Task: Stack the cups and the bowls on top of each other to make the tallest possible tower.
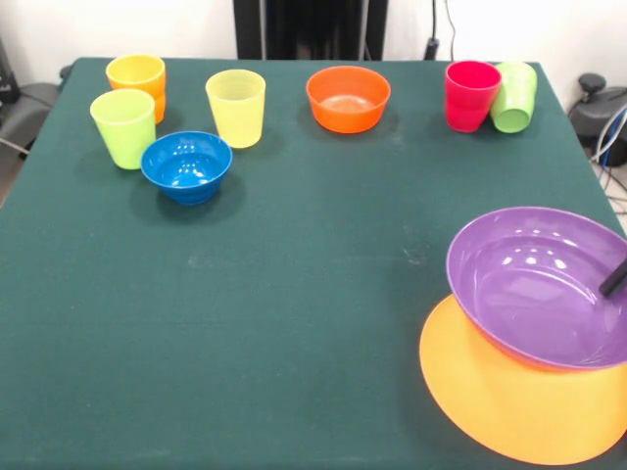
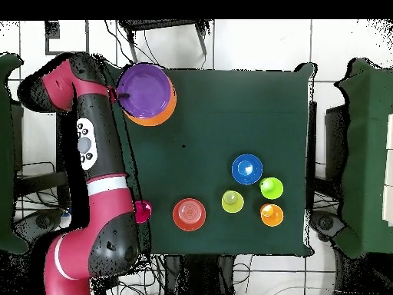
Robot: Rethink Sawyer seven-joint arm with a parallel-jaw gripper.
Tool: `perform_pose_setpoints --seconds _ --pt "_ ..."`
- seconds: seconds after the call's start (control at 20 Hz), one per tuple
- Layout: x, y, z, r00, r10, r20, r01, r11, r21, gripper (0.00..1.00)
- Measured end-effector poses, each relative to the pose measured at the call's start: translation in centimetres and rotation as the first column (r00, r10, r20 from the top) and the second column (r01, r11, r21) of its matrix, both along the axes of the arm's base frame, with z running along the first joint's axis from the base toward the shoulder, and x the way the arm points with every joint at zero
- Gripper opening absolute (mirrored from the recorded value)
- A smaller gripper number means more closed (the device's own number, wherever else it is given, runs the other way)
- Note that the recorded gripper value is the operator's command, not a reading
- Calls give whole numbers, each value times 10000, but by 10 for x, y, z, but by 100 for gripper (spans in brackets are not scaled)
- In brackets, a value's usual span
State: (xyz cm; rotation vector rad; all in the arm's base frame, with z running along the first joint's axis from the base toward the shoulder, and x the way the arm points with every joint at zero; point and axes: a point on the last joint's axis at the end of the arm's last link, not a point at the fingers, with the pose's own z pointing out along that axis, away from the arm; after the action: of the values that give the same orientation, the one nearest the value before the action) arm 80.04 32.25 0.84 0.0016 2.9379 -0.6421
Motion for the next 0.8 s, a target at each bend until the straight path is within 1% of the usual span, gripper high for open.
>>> perform_pose_setpoints --seconds 0.45,0.6,0.8 --pt "-5 -4 8 9996 -179 -205 178 9998 -83 100" --pt "-7 -9 19 9993 -290 -238 287 9995 -125 100" --pt "-5 -14 38 9993 -365 -30 364 9993 -59 100"
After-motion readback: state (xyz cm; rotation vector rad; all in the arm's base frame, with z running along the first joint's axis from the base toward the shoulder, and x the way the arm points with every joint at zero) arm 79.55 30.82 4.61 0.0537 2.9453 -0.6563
